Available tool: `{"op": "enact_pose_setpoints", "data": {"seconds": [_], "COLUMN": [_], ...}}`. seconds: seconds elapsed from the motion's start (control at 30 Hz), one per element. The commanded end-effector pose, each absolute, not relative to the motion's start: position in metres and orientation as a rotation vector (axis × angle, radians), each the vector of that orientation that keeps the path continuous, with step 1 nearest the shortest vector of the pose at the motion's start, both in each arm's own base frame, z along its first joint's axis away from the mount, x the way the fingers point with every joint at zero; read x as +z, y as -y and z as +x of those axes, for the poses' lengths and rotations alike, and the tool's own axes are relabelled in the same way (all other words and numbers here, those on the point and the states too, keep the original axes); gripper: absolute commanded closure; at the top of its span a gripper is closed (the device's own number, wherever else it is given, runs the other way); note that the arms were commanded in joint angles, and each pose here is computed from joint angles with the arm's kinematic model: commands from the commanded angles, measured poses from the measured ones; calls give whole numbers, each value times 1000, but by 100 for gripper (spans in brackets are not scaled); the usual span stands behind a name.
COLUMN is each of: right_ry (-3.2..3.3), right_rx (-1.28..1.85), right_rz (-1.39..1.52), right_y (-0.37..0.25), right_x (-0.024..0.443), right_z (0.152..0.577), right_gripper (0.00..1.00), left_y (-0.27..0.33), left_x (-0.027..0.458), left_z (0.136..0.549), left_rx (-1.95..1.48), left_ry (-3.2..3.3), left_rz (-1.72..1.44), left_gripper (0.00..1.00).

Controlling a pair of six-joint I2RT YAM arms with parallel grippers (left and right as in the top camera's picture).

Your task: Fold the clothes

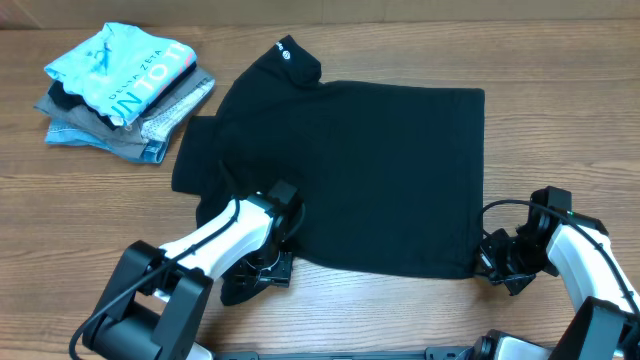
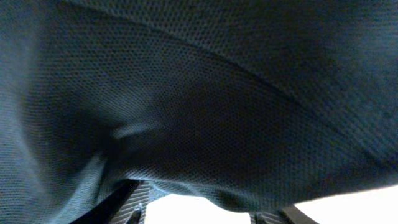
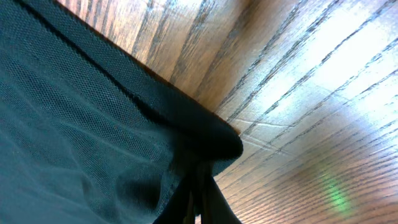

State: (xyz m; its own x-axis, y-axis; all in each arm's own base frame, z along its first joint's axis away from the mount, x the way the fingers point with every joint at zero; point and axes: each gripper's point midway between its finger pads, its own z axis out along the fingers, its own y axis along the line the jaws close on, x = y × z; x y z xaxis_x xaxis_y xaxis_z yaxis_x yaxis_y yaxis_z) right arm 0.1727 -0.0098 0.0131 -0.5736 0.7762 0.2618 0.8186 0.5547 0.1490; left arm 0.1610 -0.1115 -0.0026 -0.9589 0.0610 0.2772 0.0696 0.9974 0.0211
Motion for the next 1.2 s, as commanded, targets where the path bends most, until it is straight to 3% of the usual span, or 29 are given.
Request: {"op": "enact_pose_setpoints", "data": {"seconds": [0.0, 0.17, 0.3, 0.57, 0.83, 1.17], "right_ry": [2643, 2643, 2641, 2642, 2679, 2776], "right_rx": [-373, -373, -372, -372, -384, -411], "right_rz": [-1340, -1340, -1340, -1339, -1342, -1333], "right_y": [10, 10, 10, 10, 14, 20], "right_x": [13, 13, 13, 13, 21, 62], "right_z": [172, 172, 172, 172, 182, 199], "right_gripper": [96, 96, 96, 96, 96, 96], "left_y": [109, 108, 106, 107, 97, 90], "left_x": [-10, -13, -13, -12, 19, 59], "left_z": [157, 164, 165, 160, 140, 153], "left_rx": [-65, -70, -87, -70, -141, -224], "left_ry": [2829, 2845, 2847, 2821, 2689, 2666], "left_rz": [23, 143, 189, 201, 62, -88], "left_gripper": [46, 46, 55, 96, 96, 96]}}
